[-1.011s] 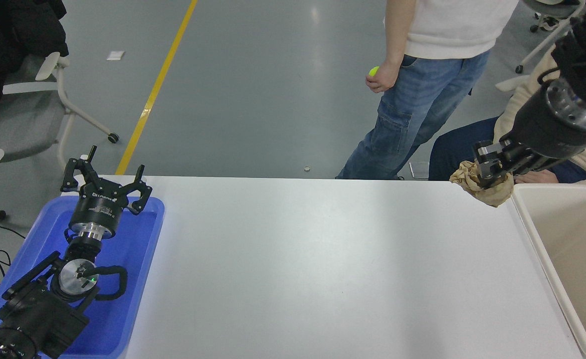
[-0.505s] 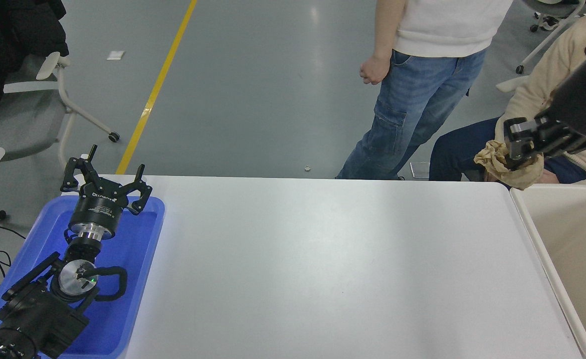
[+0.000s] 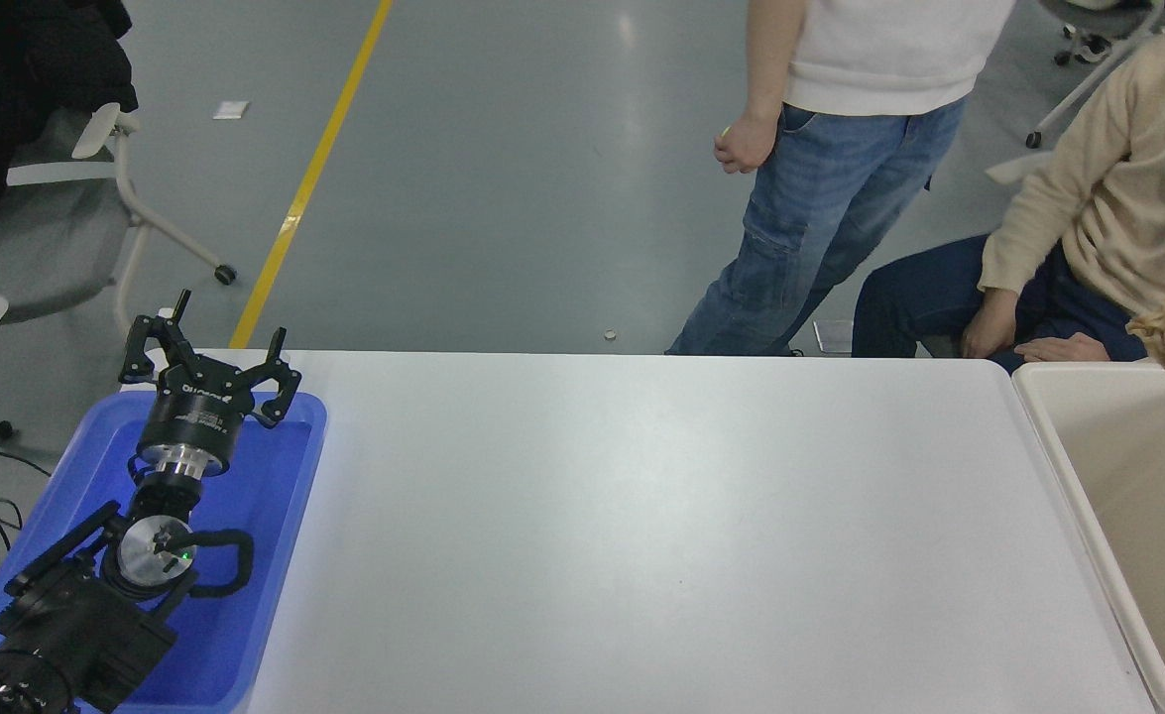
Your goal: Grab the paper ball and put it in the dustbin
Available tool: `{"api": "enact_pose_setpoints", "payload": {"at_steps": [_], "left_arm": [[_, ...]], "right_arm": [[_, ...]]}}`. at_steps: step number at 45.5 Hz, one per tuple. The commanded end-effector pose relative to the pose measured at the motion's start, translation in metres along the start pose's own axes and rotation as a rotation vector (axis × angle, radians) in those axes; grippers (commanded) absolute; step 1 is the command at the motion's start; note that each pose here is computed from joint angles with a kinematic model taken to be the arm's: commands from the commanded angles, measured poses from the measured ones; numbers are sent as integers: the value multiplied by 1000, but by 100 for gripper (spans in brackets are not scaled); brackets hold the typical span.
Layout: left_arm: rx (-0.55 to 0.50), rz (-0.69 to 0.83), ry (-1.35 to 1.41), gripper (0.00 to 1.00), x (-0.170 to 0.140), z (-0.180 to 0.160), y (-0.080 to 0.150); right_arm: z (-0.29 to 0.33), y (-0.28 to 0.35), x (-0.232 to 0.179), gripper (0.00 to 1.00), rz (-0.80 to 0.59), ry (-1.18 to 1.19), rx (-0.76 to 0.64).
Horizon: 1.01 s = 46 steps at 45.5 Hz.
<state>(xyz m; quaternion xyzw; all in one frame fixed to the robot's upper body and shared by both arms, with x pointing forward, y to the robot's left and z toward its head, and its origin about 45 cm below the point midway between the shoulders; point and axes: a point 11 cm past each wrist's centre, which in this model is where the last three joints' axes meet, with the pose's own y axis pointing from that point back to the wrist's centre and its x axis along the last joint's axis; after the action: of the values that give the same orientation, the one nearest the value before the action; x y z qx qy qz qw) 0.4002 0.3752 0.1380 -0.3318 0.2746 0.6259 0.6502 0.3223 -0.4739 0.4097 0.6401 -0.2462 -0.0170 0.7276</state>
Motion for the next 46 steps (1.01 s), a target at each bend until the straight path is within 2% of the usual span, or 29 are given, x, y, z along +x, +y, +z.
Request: {"api": "enact_pose_setpoints", "payload": {"at_steps": [1,13,25,38,46], "left_arm": [[0,0,0,100,0,0,0],[0,-1,1,100,0,0,0],[0,0,0,100,0,0,0],[0,2,-1,100,0,0,0],[0,2,-1,100,0,0,0]], "right_arm": [[77,-62,3,0,6,-156,-127],[112,-153,-17,0,10,-224,-211],[131,-209,-31,0,143,-268,-273],[143,-250,-46,0,368,-213,-376],[142,-271,-63,0,416,-215,-393]]}}
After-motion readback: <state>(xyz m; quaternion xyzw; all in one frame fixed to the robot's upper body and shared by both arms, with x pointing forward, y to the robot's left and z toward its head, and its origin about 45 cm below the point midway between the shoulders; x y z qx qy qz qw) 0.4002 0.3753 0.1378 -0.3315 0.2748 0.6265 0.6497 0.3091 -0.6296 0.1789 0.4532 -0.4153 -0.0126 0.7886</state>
